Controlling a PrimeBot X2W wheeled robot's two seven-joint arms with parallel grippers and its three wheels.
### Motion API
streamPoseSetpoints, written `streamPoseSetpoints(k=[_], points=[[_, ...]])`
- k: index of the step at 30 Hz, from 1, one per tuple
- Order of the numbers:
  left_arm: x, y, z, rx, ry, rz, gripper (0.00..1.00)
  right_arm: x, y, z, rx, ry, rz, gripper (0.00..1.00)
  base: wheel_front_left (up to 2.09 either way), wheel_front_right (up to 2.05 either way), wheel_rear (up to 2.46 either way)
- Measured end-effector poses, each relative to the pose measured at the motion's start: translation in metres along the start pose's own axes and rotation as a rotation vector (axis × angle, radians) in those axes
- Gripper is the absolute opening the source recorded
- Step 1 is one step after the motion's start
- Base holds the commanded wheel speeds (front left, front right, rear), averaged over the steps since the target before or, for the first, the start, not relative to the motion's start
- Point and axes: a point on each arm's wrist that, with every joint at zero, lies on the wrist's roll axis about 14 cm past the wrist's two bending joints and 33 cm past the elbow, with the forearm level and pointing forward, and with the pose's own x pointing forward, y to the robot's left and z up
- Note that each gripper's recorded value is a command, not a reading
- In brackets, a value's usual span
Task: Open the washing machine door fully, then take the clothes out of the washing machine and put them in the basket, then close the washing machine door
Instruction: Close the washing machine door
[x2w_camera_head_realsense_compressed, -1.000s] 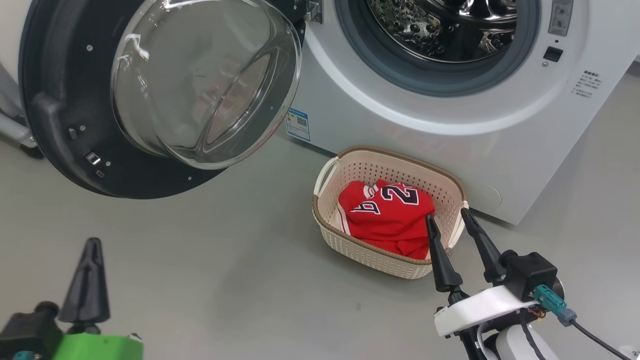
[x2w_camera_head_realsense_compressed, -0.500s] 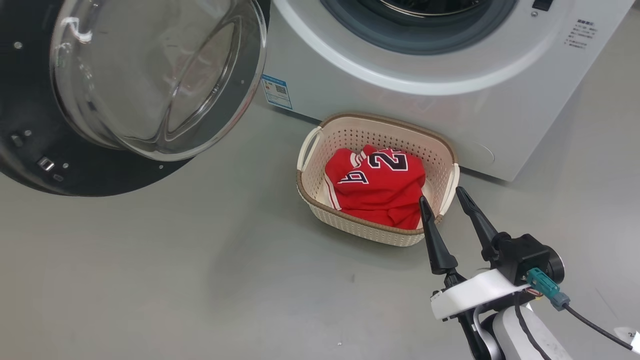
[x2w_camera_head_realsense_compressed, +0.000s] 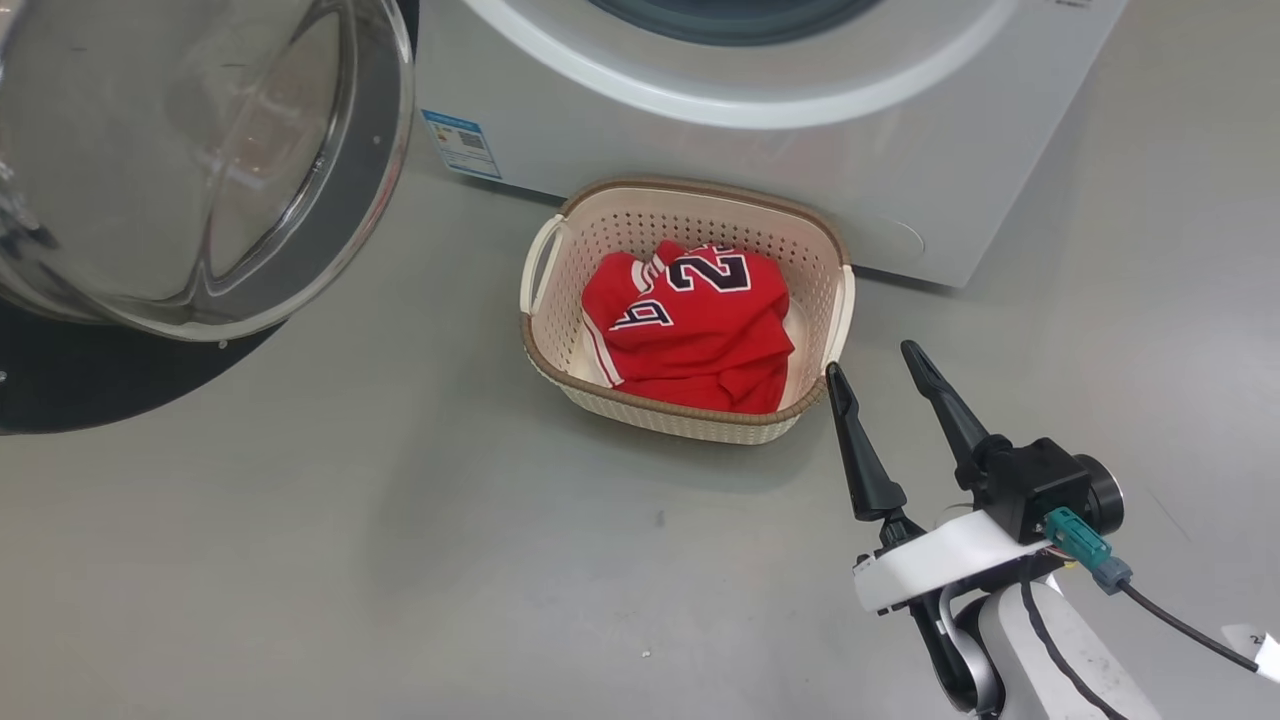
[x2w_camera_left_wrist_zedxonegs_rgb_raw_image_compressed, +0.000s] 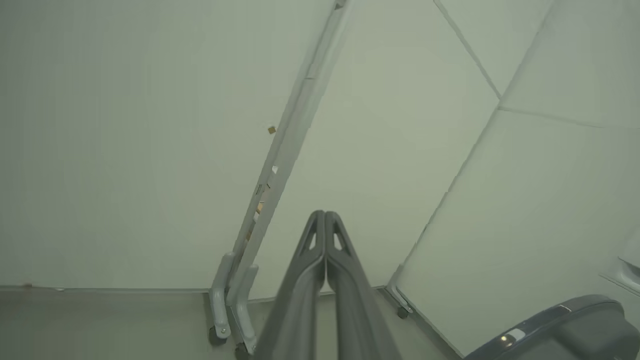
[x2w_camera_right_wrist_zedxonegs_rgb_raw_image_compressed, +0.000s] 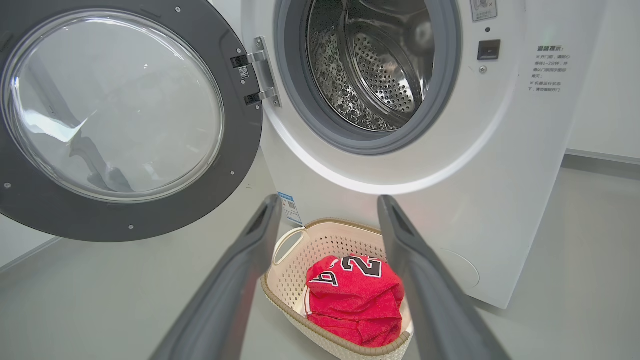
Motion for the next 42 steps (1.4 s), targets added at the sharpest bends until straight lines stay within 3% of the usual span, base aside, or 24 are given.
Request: streamPoseSetpoints(k=[6,8,17,21,42], points=[[0.010,0.020,-0.044,-0.155,0.137,0.135,0.00,-0.006,-0.012,-0.004,0.001,0.012,-0.035,1.00,0.00,0.00,0.00],[0.014,0.032,-0.061,-0.294,0.179,0.228,0.00,-0.009,-0.018,-0.004,0.000,0.012,-0.054,1.00,0.00,0.00,0.00],[0.018,0.035,-0.108,-0.509,0.318,0.320,0.00,-0.014,-0.033,-0.002,-0.006,0.007,-0.098,1.00,0.00,0.00,0.00],[0.019,0.013,-0.140,-0.626,0.429,0.303,0.00,-0.017,-0.041,-0.004,-0.004,0.012,-0.120,1.00,0.00,0.00,0.00],[0.004,-0.024,-0.174,-0.662,0.729,0.206,0.00,-0.014,-0.042,0.003,-0.018,-0.003,-0.124,1.00,0.00,0.00,0.00]])
